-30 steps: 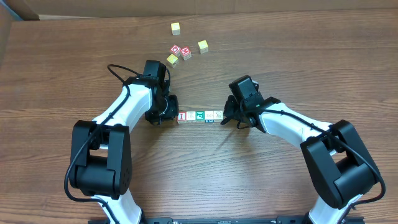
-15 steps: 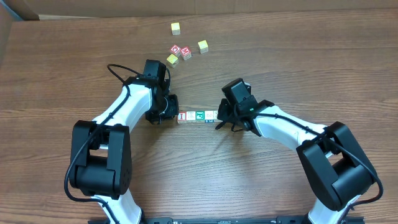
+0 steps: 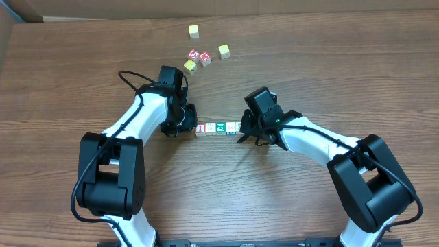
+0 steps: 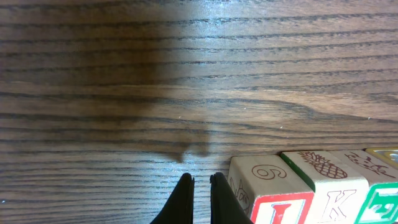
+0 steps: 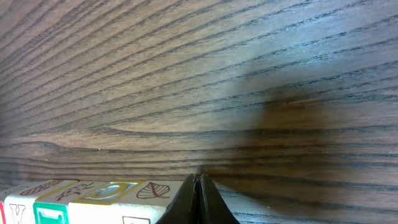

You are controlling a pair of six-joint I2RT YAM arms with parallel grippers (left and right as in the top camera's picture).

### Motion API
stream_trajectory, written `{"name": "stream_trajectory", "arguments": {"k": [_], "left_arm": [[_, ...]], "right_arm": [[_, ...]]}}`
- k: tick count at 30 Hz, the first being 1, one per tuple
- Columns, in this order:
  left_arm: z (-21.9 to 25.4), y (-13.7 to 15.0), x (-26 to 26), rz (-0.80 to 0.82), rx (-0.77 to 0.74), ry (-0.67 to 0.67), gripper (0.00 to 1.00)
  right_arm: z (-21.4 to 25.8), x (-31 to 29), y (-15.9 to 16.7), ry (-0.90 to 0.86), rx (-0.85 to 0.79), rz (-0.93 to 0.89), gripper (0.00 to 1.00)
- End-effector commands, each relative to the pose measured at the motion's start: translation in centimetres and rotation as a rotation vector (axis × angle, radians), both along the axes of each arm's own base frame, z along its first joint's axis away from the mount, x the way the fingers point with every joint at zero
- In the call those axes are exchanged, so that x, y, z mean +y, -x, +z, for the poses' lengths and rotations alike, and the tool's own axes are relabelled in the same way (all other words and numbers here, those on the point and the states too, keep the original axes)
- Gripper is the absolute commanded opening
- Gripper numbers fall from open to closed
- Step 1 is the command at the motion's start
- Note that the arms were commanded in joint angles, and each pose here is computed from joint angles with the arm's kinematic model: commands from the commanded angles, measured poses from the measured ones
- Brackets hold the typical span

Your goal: Flip 5 blocks

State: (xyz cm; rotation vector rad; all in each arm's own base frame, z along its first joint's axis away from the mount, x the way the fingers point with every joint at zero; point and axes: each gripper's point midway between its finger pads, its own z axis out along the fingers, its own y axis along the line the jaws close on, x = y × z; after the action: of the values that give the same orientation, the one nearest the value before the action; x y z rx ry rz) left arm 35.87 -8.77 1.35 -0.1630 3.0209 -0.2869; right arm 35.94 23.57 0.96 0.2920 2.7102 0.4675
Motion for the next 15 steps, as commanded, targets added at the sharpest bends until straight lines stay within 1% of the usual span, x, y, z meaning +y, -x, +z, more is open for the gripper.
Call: {"name": "stream_trajectory", "arguments": {"k": [1, 15], "left_arm": [[-0.5, 0.5, -0.3, -0.024, 0.016, 0.001, 0.04], [-0.5, 0.5, -1.5, -0.060, -0.001, -0.014, 0.04]], "right_arm": [[-0.7, -0.1, 0.5, 0.008, 0.020, 0.001, 0.04], [-0.7, 0.6, 1.0, -0.026, 0.046, 0.025, 0.04]]}}
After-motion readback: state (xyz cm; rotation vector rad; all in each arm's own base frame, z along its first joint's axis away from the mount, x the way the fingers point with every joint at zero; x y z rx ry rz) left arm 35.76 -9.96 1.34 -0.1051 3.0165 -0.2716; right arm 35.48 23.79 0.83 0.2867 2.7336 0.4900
